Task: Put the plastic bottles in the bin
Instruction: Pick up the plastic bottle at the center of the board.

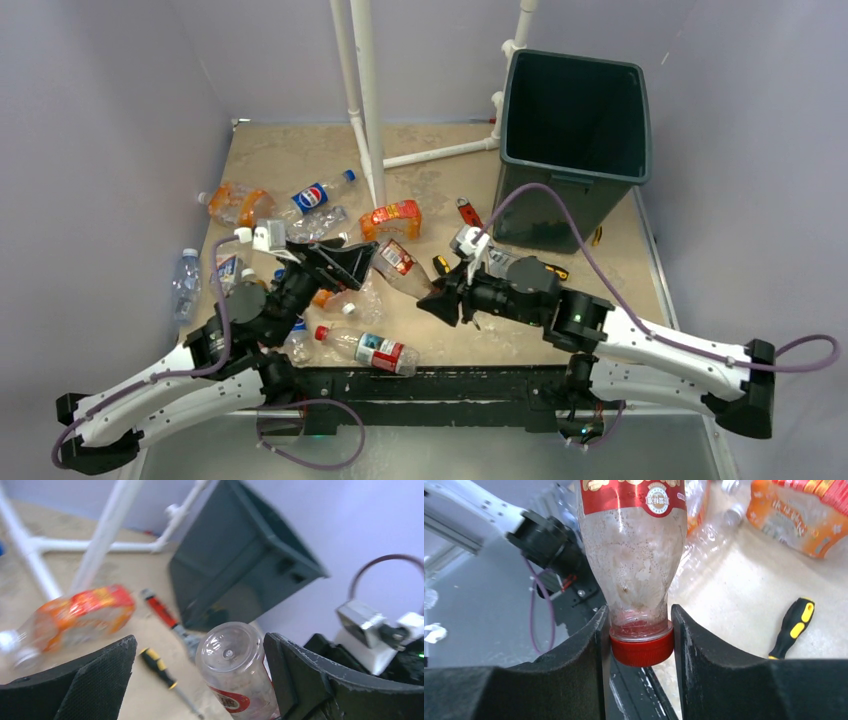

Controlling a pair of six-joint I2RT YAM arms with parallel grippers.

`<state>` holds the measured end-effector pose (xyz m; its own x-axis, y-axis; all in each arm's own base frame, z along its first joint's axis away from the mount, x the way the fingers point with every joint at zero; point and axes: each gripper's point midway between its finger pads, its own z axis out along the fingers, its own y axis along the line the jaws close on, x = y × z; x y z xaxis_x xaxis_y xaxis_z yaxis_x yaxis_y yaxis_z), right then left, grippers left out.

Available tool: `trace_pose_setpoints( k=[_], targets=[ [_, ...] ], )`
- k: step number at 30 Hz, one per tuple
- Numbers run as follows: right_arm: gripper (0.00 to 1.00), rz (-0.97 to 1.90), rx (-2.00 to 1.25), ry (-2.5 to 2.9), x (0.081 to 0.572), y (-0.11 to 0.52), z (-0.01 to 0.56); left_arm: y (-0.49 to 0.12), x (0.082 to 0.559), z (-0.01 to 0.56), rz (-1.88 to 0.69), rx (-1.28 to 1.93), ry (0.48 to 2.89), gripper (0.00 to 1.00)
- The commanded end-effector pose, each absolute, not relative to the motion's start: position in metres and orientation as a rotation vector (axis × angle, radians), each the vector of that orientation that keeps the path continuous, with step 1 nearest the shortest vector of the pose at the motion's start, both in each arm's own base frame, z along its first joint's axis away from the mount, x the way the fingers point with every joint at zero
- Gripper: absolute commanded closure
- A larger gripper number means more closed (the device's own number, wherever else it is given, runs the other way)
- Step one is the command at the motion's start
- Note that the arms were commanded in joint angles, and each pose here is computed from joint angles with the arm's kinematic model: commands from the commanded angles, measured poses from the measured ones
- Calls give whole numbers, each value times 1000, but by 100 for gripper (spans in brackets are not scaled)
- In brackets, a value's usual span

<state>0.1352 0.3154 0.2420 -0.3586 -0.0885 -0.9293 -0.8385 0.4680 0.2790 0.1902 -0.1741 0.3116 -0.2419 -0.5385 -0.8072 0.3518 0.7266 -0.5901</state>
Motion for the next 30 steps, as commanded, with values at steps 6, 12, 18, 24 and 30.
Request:
trace_pose_setpoints(
  k=[6, 12, 18, 24, 30],
  targets=[
    [100, 1159, -678, 1513, 122, 303, 302, -240, 149, 403, -1268, 149, 1252, 1],
    [100, 1222, -686, 1423, 115, 308, 322, -264, 145, 397, -1321, 226, 1278, 1],
    [100, 1195, -740, 1428, 112, 307, 325, -276, 137, 401, -1308, 351, 1306, 5],
    [100, 1175, -734, 1437, 115, 305, 343, -270, 135, 428, -1277, 375, 1263, 1],
    [100, 1197, -700, 1391, 123, 320, 355, -256, 158, 426, -1207, 215, 1202, 0]
  ],
)
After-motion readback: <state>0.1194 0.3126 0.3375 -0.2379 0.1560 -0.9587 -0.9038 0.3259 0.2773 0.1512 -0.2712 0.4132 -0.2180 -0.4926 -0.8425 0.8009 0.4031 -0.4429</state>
